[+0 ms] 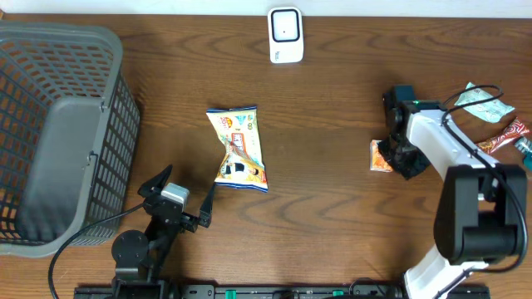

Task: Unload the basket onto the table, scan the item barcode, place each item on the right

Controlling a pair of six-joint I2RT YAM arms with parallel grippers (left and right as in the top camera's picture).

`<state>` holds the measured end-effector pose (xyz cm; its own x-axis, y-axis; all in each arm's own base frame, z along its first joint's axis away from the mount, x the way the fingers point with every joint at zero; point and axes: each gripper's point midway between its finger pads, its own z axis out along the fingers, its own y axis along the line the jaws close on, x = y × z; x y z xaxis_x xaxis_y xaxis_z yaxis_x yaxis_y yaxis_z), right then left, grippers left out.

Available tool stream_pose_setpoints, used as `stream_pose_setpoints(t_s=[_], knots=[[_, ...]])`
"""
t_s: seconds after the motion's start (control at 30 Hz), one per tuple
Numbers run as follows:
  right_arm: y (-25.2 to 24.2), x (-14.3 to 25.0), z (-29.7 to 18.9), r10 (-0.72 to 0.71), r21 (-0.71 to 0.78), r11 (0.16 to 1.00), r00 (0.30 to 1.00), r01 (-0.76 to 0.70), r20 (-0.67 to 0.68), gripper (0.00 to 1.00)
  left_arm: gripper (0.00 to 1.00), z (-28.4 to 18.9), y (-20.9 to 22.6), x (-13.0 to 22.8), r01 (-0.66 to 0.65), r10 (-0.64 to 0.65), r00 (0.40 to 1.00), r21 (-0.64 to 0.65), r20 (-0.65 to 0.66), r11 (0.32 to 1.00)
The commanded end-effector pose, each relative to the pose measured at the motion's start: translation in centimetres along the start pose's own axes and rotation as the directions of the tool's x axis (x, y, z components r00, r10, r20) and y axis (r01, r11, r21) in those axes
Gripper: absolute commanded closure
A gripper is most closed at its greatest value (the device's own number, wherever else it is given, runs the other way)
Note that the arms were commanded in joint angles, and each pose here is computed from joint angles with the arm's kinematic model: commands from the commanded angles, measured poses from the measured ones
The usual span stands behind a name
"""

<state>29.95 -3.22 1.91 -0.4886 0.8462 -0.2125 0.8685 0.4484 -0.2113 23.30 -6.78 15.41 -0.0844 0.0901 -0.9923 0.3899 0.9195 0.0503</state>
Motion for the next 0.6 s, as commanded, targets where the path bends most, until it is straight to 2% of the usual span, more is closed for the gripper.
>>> stream_pose_setpoints(t_s=[0.0, 0.1, 0.2, 0.27, 0.37, 0.57], knots=[[-0.2, 1.2, 1.6, -0.002, 0.041, 0.999, 0.999, 0.004, -0.054, 0.99, 0.02, 0.2, -0.3, 1.7, 0.018, -0.017, 0.999, 0.017, -0.038, 1.0], [1.1, 3.1, 2.1, -0.041, -0.011, 0.999, 0.987, 0.04, -0.154, 0.99, 0.02, 0.2, -0.3, 1.7, 0.018, -0.017, 0.999, 0.017, -0.038, 1.0], [3.7, 5.4, 1.2, -0.174, -0.154, 0.978, 0.957, 0.14, -0.231, 0.99, 0.02, 0.2, -0.3, 1.7, 0.018, -0.017, 0.999, 0.017, -0.038, 1.0], [5.5, 6.8, 0.2, -0.26, -0.248, 0.948, 0.936, 0.201, -0.235, 0.99, 0.02, 0.2, -0.3, 1.7, 0.018, -0.017, 0.999, 0.017, -0.038, 1.0], [8.2, 7.7, -1.3, -0.356, -0.353, 0.89, 0.923, 0.287, -0.149, 0.99, 0.02, 0.2, -0.3, 1.7, 0.018, -0.017, 0.999, 0.017, -0.038, 1.0], [14.0, 9.4, -4.3, -0.525, -0.548, 0.69, 0.848, 0.473, 0.072, 0.99, 0.02, 0.2, -0.3, 1.7, 0.018, -0.017, 0.999, 0.017, -0.038, 1.0]])
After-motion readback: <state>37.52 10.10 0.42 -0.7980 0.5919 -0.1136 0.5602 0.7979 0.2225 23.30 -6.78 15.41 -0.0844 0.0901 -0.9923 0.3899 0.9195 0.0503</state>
